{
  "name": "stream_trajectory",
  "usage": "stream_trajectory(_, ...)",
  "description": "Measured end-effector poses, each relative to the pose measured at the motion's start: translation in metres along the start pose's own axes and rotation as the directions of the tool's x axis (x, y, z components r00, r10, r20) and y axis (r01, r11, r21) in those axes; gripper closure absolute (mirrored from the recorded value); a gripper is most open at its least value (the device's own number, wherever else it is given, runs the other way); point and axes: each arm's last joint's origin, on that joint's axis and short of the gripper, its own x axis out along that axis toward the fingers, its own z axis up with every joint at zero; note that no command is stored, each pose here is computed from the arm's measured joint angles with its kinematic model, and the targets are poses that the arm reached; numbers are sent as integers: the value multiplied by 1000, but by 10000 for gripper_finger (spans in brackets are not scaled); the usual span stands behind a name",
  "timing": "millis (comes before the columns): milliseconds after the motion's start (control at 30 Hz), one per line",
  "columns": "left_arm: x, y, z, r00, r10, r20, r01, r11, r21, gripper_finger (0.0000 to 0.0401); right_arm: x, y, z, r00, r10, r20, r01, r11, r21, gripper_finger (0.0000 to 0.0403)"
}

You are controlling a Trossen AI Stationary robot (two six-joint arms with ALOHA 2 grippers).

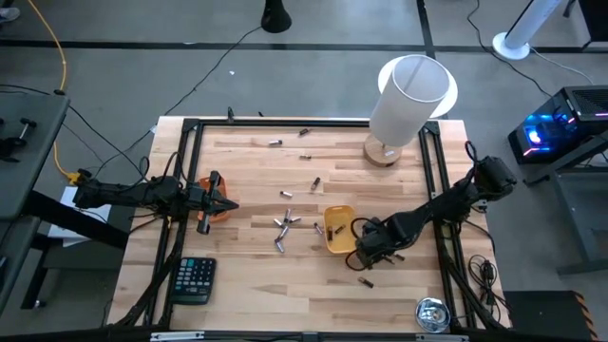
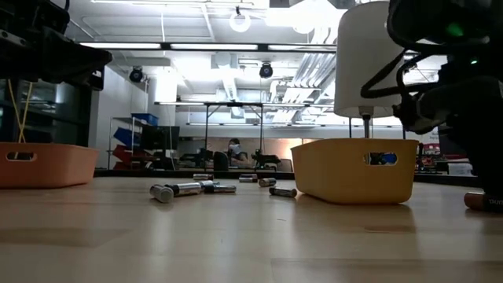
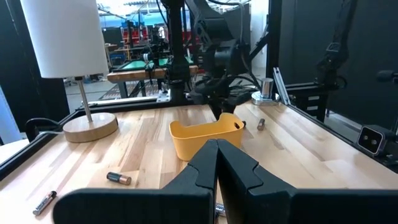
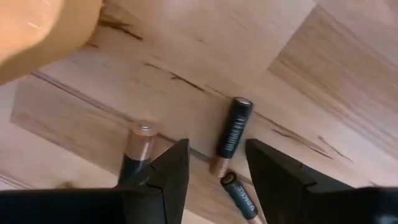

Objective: Sort batteries
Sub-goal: Put the black battery into the yellow bin

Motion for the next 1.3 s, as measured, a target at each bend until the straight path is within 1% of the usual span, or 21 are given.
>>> stream_trajectory(100, 0, 0, 0, 1000, 0, 0, 0, 1000, 0, 401, 9, -2, 1, 997, -74, -13, 74, 997, 13, 246)
stream_trajectory(233, 0, 0, 0, 1000, 0, 0, 0, 1000, 0, 401, 12, -3, 5, 995, -94, -16, 94, 995, 26, 259)
stream_trajectory(300, 0, 0, 0, 1000, 0, 0, 0, 1000, 0, 401, 11, -4, 8, 994, -105, -20, 106, 994, 36, 281)
stream_trajectory(367, 0, 0, 0, 1000, 0, 0, 0, 1000, 0, 401, 7, -3, 11, 990, -138, -4, 138, 990, 30, 323)
stream_trajectory(433, 0, 0, 0, 1000, 0, 0, 0, 1000, 0, 401, 0, -2, 16, 983, -180, 36, 179, 984, 22, 374)
stream_trajectory(467, 0, 0, 0, 1000, 0, -1, 0, 1000, 0, 401, -4, -2, 20, 976, -201, 79, 201, 980, 15, 385)
stream_trajectory(500, 0, 0, 0, 1000, 0, 0, 0, 1000, 0, 401, -9, -4, 24, 963, -236, 128, 235, 972, 25, 386)
stream_trajectory(533, 0, 0, 0, 1000, 0, 1, 0, 1000, 0, 401, -16, -6, 27, 950, -274, 151, 272, 962, 39, 384)
stream_trajectory(633, 0, 0, 0, 1000, 0, 4, 0, 1000, 0, 401, -44, 2, 35, 940, -250, 231, 238, 968, 82, 388)
stream_trajectory(700, 0, 0, 0, 1000, 0, 3, 0, 1000, 0, 401, -58, 2, 39, 914, -270, 304, 246, 962, 115, 396)
stream_trajectory(733, 0, 0, 0, 1000, 0, 4, 0, 1000, 0, 401, -64, 6, 43, 905, -240, 350, 207, 970, 130, 396)
stream_trajectory(800, 0, 0, 0, 1000, 0, 4, 0, 1000, 0, 401, -74, 17, 52, 905, -125, 407, 76, 988, 135, 391)
stream_trajectory(900, 0, 0, 0, 1000, 0, 4, 0, 1000, 0, 401, -77, 32, 62, 914, 47, 402, -76, 995, 57, 380)
stream_trajectory(967, 0, 0, 0, 1000, 1, 3, -1, 1000, 0, 401, -74, 41, 68, 912, 127, 389, -144, 989, 15, 373)
stream_trajectory(1000, 0, 0, 0, 1000, 0, 3, 0, 1000, 0, 401, -72, 42, 69, 917, 136, 374, -148, 989, 2, 370)
stream_trajectory(1100, 0, 0, 0, 1000, 0, 3, 0, 1000, 0, 401, -68, 43, 71, 934, 148, 324, -162, 987, 16, 354)
stream_trajectory(1200, 0, 0, 0, 1000, 0, 3, 0, 1000, 0, 401, -67, 44, 71, 940, 156, 304, -170, 985, 20, 324)
stream_trajectory(1300, 0, 0, 0, 1000, 0, 2, 0, 1000, 0, 401, -67, 45, 71, 943, 170, 286, -181, 983, 14, 285)
